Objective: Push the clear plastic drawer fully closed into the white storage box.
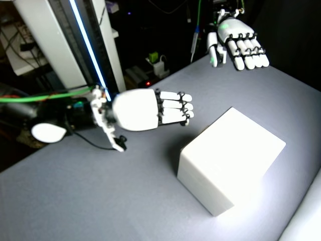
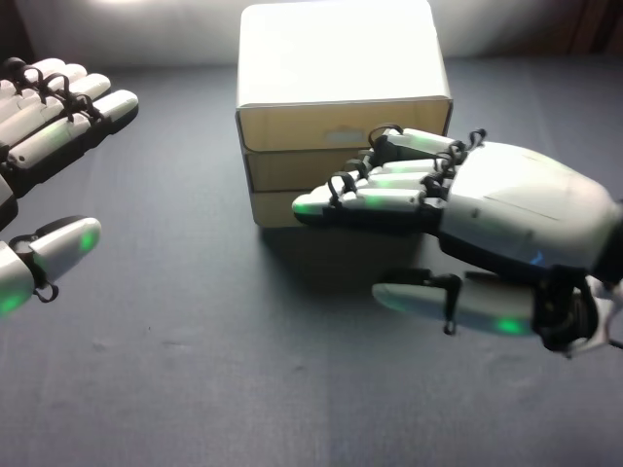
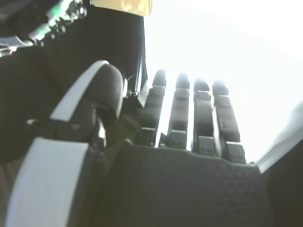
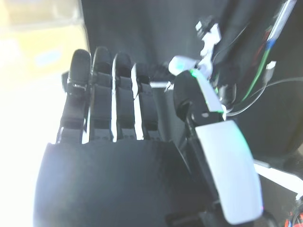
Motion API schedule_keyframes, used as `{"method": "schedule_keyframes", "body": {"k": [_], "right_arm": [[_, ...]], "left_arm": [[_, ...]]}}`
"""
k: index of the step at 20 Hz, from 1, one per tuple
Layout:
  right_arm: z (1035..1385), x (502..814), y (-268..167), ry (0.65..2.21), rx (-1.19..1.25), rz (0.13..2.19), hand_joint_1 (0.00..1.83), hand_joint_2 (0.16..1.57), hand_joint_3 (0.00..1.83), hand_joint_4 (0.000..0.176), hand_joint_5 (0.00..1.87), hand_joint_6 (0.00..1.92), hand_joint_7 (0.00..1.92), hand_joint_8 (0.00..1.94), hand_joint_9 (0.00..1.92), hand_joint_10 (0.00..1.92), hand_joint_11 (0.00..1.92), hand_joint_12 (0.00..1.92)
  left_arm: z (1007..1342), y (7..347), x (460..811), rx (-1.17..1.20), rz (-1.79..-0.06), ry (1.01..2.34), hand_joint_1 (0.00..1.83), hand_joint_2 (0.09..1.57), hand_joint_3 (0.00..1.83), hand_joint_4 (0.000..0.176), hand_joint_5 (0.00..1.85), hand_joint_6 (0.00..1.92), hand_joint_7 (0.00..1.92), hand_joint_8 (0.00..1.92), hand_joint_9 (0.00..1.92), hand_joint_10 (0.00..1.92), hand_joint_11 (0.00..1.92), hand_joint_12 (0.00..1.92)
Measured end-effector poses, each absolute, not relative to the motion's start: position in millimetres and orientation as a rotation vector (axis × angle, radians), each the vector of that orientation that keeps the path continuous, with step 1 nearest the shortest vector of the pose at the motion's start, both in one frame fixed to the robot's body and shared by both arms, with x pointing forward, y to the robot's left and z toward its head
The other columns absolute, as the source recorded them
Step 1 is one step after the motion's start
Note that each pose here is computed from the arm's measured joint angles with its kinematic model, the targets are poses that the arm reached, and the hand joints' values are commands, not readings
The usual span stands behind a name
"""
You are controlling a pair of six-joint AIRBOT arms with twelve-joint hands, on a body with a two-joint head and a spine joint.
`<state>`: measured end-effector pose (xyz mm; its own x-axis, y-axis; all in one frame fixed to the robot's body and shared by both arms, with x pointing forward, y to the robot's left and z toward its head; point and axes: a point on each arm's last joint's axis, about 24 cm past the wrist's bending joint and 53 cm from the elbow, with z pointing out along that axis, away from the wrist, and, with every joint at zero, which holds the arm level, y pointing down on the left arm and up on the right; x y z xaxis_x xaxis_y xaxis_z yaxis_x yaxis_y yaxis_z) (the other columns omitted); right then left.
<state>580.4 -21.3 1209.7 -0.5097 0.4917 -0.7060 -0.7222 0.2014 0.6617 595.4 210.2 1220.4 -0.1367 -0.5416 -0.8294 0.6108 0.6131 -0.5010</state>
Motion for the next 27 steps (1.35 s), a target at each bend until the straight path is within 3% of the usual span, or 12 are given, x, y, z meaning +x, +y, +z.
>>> {"method": "schedule_keyframes", "body": {"k": [2,3,5,7,8,10,11,12,14,21,25,27], "right_arm": [[1212.0,571.8,-30.1,1.458,-0.235,1.529,0.78,1.39,0.00,0.000,0.50,0.03,0.68,0.05,0.61,0.41,0.13,1.54],[1213.1,571.1,-37.6,1.455,-0.219,1.528,0.72,1.43,0.01,0.000,0.48,0.01,0.73,0.07,0.46,0.81,0.13,1.69],[1217.2,573.9,-53.6,1.436,-0.172,1.523,0.74,1.40,0.00,0.000,0.48,0.01,0.73,0.12,0.35,1.09,0.12,1.77],[1221.7,576.7,-73.1,1.421,-0.137,1.482,0.78,1.42,0.00,0.000,0.40,0.00,0.42,0.01,0.26,0.39,0.00,1.32],[1224.8,577.1,-80.0,1.411,-0.128,1.465,0.46,1.40,0.00,0.000,0.31,0.00,0.44,0.00,0.38,0.19,0.00,1.26],[1236.4,579.9,-103.9,1.362,-0.088,1.412,0.75,1.43,0.00,0.000,0.29,0.00,0.44,0.00,0.45,0.06,0.00,1.24],[1239.2,582.1,-114.9,1.350,-0.075,1.382,0.71,1.42,0.00,0.000,0.28,0.00,0.36,0.00,0.35,0.02,0.00,1.07],[1240.0,586.4,-125.7,1.345,-0.053,1.342,0.73,1.43,0.00,0.000,0.28,0.00,0.34,0.00,0.33,0.01,0.00,1.02],[1239.2,592.4,-142.7,1.346,-0.016,1.266,0.25,1.38,0.00,0.014,0.06,0.00,0.04,0.00,0.03,0.00,0.00,0.09],[1237.0,602.9,-197.2,1.349,0.087,1.078,0.11,1.39,0.00,0.000,0.00,0.00,0.00,0.00,0.00,0.00,0.00,0.00],[1239.3,601.8,-220.8,1.334,0.120,1.008,0.07,1.37,0.00,0.070,0.00,0.00,0.00,0.00,0.00,0.00,0.00,0.00],[1245.8,596.9,-230.9,1.300,0.132,0.988,0.05,1.32,0.00,0.068,0.00,0.00,0.00,0.00,0.00,0.00,0.00,0.00]], "left_arm": [[1218.8,212.0,594.7,0.062,-0.991,1.393,0.21,1.57,0.08,0.008,0.00,0.00,0.00,0.00,0.00,0.00,0.00,0.00],[1218.1,214.4,594.4,0.053,-0.985,1.396,0.25,1.57,0.07,0.002,0.00,0.00,0.00,0.00,0.00,0.00,0.00,0.00],[1219.3,217.2,593.4,0.044,-0.984,1.387,0.23,1.57,0.07,0.004,0.00,0.00,0.00,0.00,0.00,0.00,0.00,0.00],[1219.5,217.3,592.2,0.045,-0.986,1.385,0.18,1.57,0.09,0.011,0.00,0.00,0.00,0.00,0.00,0.00,0.00,0.00],[1220.5,217.0,591.7,0.045,-0.989,1.380,0.18,1.57,0.09,0.009,0.00,0.00,0.00,0.00,0.00,0.00,0.00,0.00],[1222.6,218.1,590.7,0.044,-0.991,1.370,0.13,1.57,0.08,0.023,0.00,0.00,0.00,0.00,0.00,0.00,0.00,0.00],[1223.7,218.6,590.7,0.046,-0.989,1.367,0.16,1.57,0.05,0.009,0.00,0.00,0.00,0.00,0.00,0.00,0.00,0.00],[1224.9,219.8,591.1,0.042,-0.987,1.362,0.10,1.53,0.02,0.027,0.00,0.00,0.00,0.00,0.00,0.00,0.00,0.00],[1226.5,221.1,591.4,0.039,-0.983,1.354,0.01,1.45,0.00,0.045,0.00,0.00,0.00,0.00,0.00,0.00,0.00,0.00],[1231.8,226.9,589.4,0.027,-0.972,1.322,0.00,1.24,0.00,0.087,0.00,0.00,0.00,0.00,0.00,0.00,0.00,0.00],[1233.9,232.8,586.6,0.008,-0.962,1.300,0.00,1.18,0.00,0.096,0.00,0.00,0.00,0.00,0.00,0.00,0.00,0.00],[1238.0,239.8,584.8,-0.008,-0.954,1.273,0.00,1.16,0.00,0.112,0.00,0.00,0.00,0.00,0.00,0.00,0.00,0.00]]}}
